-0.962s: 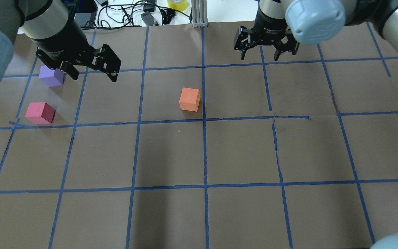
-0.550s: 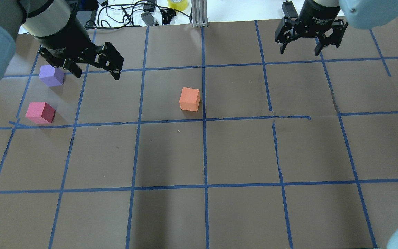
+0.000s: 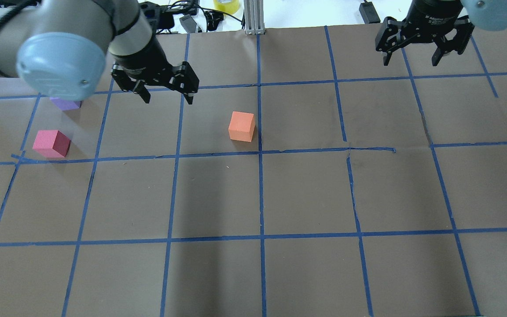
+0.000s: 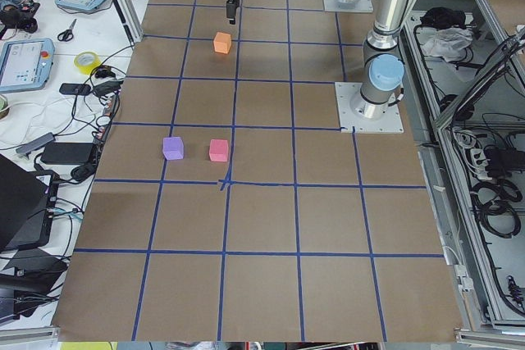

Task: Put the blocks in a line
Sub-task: 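Reach the left gripper to the orange cube and grasp it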

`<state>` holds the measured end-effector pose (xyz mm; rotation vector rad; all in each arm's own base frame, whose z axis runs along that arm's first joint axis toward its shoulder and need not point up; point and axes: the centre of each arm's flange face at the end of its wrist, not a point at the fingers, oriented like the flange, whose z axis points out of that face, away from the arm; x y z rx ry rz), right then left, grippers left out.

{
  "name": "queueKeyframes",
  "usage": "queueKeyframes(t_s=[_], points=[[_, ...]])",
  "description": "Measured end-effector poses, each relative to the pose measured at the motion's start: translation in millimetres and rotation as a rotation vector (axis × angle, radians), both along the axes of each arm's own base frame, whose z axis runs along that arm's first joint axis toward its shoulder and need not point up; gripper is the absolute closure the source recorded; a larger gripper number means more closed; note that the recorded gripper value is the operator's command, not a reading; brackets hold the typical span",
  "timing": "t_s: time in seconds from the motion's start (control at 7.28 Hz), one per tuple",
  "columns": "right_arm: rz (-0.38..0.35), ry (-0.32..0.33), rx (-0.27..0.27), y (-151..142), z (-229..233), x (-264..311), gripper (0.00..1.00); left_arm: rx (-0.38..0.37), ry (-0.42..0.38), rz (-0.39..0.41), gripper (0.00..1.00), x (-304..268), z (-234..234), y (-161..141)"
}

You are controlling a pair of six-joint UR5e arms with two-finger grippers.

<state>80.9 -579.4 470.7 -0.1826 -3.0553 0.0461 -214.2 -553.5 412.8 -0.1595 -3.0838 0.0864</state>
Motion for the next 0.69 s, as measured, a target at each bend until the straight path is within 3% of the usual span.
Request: queueKeyframes(t_s=[0.27, 0.69], points=[[0.059, -0.019, 0.009, 11.3, 4.1, 15.6, 0.00, -0.004, -0.001, -0.020, 0.00, -52.8, -69.7, -25.1], [0.082, -0.031, -0.009, 25.4, 17.0, 29.2, 0.00, 0.015, -0.009, -0.009, 0.00, -100.0, -144.6, -36.7]])
